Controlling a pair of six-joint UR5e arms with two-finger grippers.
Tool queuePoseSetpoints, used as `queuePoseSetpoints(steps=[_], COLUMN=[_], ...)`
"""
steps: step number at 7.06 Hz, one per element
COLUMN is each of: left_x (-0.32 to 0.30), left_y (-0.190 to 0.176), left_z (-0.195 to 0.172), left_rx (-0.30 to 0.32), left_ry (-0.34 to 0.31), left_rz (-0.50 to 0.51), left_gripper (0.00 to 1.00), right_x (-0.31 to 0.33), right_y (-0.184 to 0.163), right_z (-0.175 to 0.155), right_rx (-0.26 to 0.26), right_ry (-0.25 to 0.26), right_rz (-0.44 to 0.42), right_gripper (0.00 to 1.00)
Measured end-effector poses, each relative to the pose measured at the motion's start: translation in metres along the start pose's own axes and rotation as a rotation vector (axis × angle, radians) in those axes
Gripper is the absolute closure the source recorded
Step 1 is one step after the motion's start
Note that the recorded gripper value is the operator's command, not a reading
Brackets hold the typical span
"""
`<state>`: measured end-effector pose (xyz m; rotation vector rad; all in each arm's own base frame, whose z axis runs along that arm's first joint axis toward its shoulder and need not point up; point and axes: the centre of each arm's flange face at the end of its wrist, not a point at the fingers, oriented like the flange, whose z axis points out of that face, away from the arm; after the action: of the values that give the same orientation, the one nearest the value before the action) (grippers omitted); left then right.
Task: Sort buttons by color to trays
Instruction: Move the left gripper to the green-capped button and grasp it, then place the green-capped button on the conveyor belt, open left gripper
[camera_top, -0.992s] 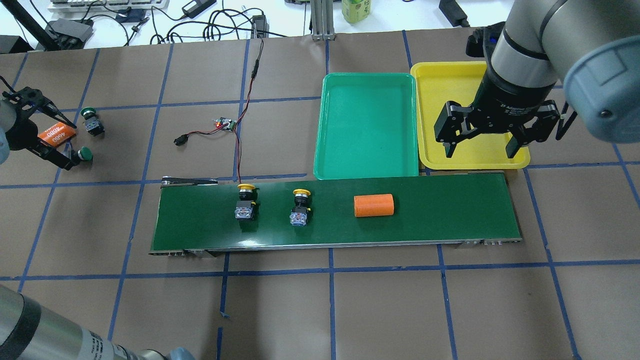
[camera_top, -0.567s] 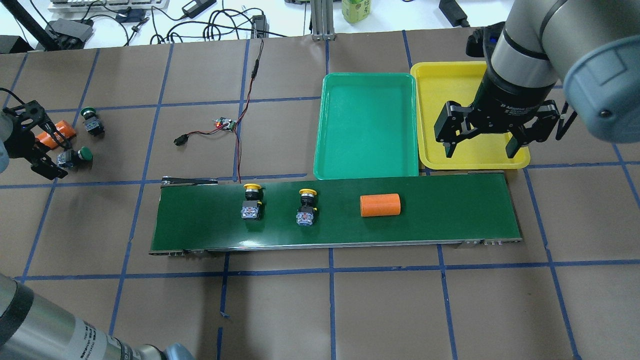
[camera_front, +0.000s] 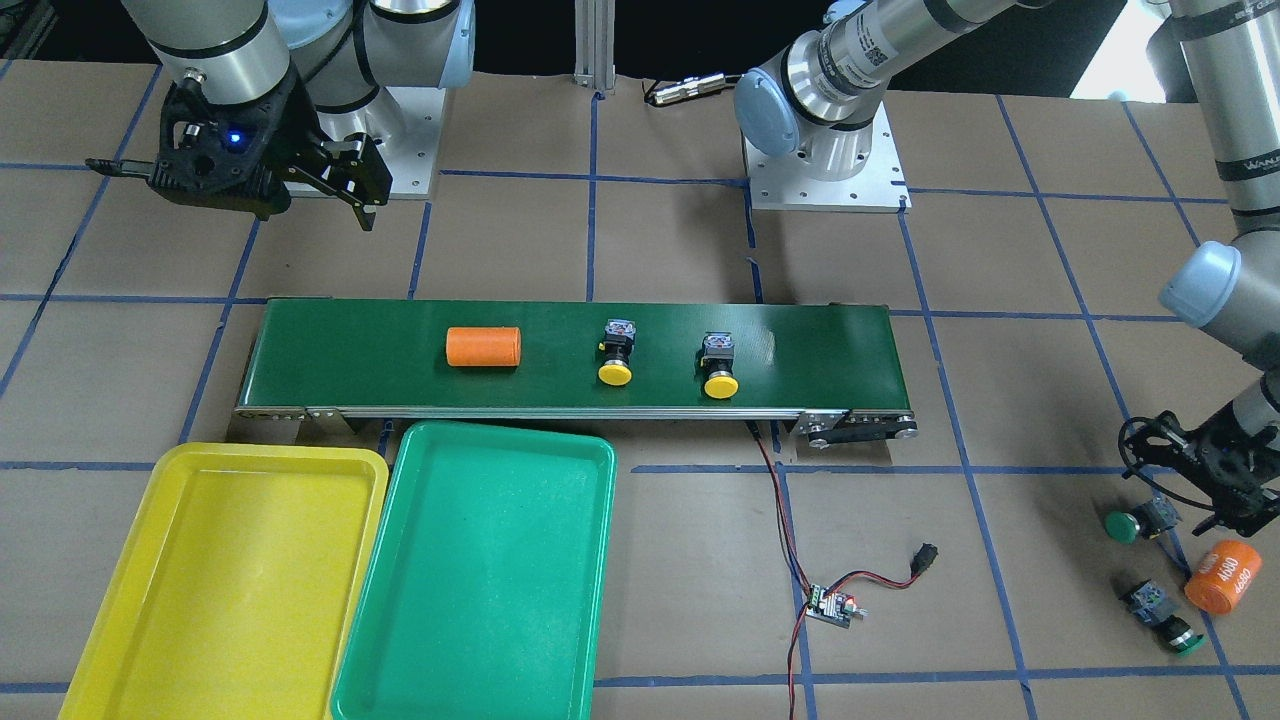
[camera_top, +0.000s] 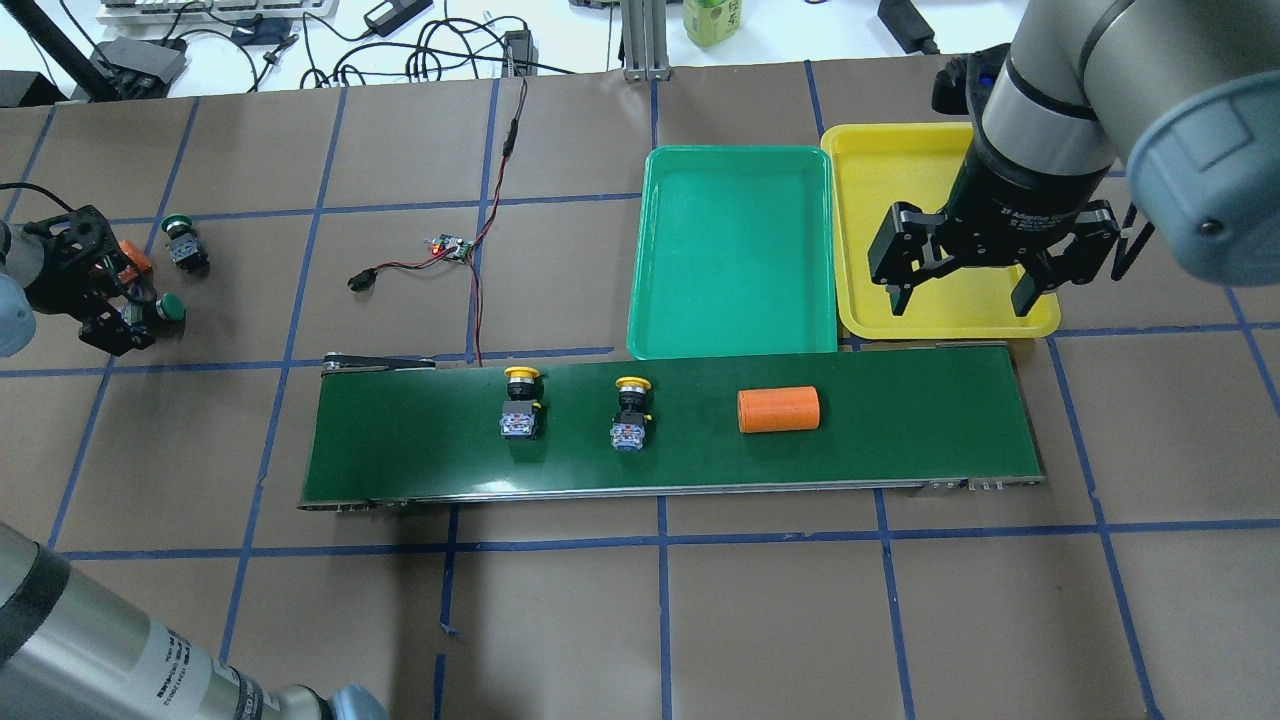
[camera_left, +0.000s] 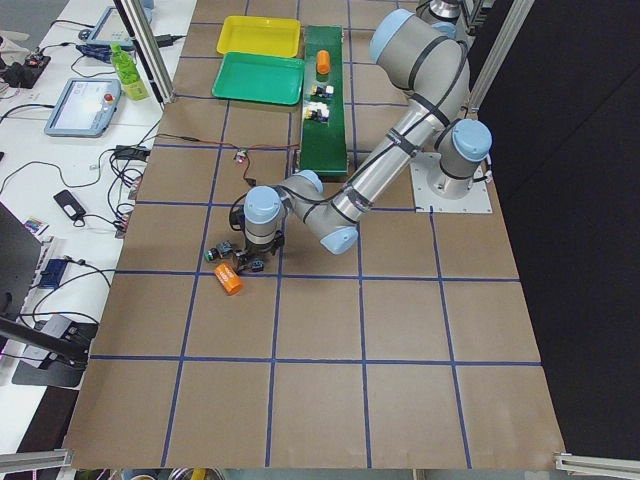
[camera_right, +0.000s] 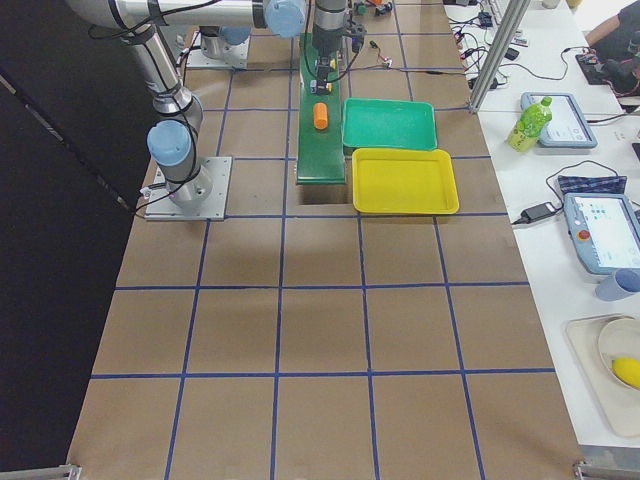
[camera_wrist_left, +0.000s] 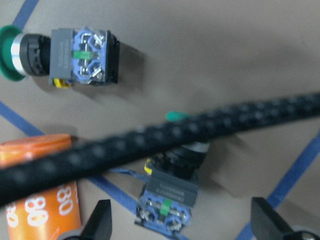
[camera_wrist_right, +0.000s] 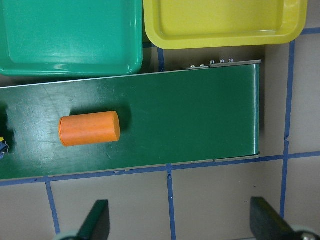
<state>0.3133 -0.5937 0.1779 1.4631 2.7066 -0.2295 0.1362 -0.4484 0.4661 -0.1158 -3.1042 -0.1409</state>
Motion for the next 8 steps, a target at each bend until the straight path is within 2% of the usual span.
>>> queuePoseSetpoints(steps=[1, 3, 5, 8], left_x=[0.0, -0.001, 0.007, 0.067], left_y=[0.0, 0.001, -0.015, -0.079], left_z=[0.004, 0.004, -0.013, -0.077], left_rx=[0.002, -0.006, -0.009, -0.033], left_ry=[0.003, 0.001, 0.025, 0.142], left_rz=[0.005, -0.038, -0.232, -0.532], left_gripper=[0.95, 0.96, 0.96, 0.96], right_x=[0.0, 0.0, 0.0, 0.0], right_y=[0.0, 0.0, 0.0, 0.0], right_z=[0.0, 0.0, 0.001, 0.001], right_rx=[0.0, -0.001, -0.001, -0.002], right_ry=[0.0, 0.0, 0.0, 0.0], right_rz=[0.0, 0.0, 0.0, 0.0], right_gripper=[0.0, 0.0, 0.0, 0.0])
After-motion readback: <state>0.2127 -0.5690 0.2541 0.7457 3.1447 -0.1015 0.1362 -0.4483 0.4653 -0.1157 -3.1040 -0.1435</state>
